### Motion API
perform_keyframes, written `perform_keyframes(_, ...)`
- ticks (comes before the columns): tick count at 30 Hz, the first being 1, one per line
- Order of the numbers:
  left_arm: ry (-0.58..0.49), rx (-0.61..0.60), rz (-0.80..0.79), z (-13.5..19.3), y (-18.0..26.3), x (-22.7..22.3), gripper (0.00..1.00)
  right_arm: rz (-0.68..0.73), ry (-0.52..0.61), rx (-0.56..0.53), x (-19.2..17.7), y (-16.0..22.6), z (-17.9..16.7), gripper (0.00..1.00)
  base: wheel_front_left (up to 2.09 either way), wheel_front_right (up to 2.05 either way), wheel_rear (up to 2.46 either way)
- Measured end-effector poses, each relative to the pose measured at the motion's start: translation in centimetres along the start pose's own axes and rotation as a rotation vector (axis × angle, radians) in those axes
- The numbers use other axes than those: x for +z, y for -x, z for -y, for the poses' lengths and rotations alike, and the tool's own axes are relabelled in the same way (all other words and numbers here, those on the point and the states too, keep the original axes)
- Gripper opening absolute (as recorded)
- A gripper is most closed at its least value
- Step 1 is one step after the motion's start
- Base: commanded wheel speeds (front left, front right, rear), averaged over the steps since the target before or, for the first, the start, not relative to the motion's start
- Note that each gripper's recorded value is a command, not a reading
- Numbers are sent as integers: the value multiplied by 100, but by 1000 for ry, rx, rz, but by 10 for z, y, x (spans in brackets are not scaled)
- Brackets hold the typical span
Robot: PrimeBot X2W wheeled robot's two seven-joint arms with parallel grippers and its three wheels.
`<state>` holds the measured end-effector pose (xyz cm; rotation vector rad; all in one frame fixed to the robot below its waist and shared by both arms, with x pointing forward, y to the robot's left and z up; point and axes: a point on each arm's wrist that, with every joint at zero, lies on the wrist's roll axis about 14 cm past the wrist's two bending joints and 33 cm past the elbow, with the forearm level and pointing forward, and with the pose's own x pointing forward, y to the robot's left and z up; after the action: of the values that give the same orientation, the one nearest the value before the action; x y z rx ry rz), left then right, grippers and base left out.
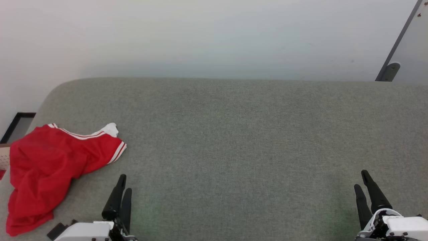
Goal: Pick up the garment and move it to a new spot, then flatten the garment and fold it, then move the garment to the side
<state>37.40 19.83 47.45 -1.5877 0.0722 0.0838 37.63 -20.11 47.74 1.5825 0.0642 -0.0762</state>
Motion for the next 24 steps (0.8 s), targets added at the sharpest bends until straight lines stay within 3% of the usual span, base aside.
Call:
perform_keyframes(8, -66, -16, 27, 8, -4, 6, 100, 11, 46, 17, -1, -7, -8, 100, 0, 0, 0)
perform_keyframes(24, -393, -29, 89, 18, -9, 19, 100, 7, 344, 50, -6, -21, -23, 100, 0, 0, 0)
